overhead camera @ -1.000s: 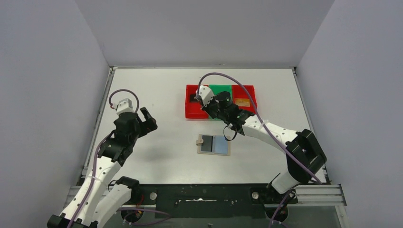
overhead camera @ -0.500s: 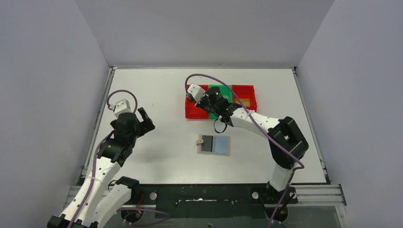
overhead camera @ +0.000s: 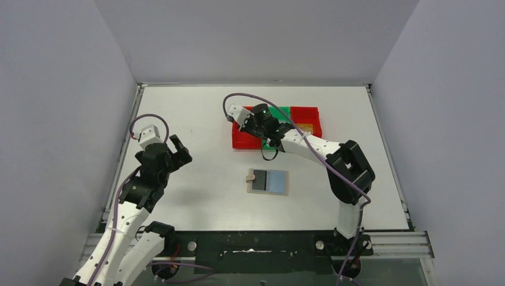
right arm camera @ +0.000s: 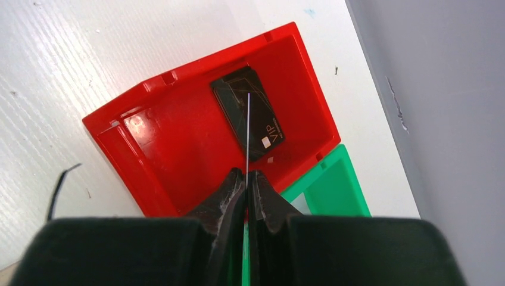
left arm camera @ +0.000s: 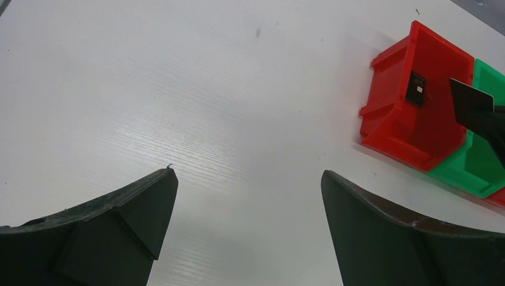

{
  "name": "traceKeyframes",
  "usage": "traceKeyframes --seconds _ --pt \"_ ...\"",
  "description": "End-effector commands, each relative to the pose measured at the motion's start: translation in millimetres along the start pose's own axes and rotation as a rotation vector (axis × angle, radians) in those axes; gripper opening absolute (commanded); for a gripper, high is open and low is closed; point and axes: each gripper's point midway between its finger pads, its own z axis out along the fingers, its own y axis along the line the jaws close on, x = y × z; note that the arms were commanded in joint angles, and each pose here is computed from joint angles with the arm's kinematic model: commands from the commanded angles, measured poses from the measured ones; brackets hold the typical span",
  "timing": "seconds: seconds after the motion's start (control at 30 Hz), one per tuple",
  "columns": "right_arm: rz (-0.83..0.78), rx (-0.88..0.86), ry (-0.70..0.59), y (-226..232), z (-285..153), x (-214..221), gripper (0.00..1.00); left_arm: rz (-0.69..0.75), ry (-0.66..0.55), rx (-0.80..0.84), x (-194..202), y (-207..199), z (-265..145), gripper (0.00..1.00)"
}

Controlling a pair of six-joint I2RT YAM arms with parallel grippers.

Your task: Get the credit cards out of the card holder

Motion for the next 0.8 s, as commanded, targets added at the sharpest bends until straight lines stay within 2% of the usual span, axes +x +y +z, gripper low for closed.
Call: traceKeyframes --seconds 0.0,0.1,0.23,0.43,0.77 --pt "-0.035 -0.014 -0.081 -16.4 2.1 -30.7 0.01 -0.013 -0.034 0.002 -10.0 -2.0 0.6 0.94" --pt "-0.056 -0.011 -0.072 -19.7 11.5 -32.4 0.02 -0.007 -0.025 -0.001 -8.3 -1.8 1.3 0.94" --pt "-0.094 0.015 0.019 -25.8 31.4 -14.5 0.02 -0.006 -0.024 -0.004 -8.1 -1.3 0.9 0.94" --pt "-0.144 0.060 0.078 -40.2 52.3 5.5 0.03 -0.012 -0.035 0.003 -10.6 -2.0 -0.1 0.94" --pt "-0.321 0.063 0.104 -50.6 75.0 4.6 0.06 0.003 -0.013 0.009 -7.2 -4.3 2.6 0.94"
